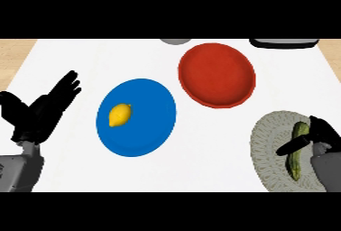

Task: Pick the squash from the placemat and place it in the bowl

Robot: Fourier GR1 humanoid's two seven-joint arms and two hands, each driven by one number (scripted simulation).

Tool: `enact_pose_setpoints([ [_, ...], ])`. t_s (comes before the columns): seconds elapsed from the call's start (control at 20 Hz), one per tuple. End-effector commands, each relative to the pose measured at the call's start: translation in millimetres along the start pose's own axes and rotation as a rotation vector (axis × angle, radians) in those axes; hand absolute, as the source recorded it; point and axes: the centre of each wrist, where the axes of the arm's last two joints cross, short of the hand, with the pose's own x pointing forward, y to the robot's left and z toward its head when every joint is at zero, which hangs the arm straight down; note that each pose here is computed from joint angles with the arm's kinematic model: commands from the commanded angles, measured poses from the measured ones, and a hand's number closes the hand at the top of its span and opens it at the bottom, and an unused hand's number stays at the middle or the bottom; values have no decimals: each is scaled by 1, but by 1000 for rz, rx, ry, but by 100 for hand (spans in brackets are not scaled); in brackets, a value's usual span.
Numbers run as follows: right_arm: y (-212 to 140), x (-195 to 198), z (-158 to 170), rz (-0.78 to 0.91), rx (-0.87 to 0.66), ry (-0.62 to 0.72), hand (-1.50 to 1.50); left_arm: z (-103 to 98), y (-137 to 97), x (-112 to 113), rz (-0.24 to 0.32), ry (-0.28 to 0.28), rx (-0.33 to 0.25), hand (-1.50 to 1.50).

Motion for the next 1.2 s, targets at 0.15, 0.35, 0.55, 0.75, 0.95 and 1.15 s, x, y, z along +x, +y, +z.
enact_pose_setpoints([
  [0.15,11,-20,-23,25,-40,-40,150,7,8,-8,-6,-3,5,0],
  [0.35,8,1,-12,12,-79,-65,150,1,24,1,-7,11,10,0],
  [0.55,25,-11,-14,41,-97,-97,150,-4,9,1,-10,14,-7,0],
  [0.75,10,-10,-1,37,-116,-116,150,-4,-13,-7,-6,-13,6,0],
  [0.95,-24,4,-2,35,-131,-143,150,-2,-11,0,-4,21,-17,0],
  [1.15,-2,-28,1,226,-68,-500,150,2,-8,-5,-4,15,-11,0],
])
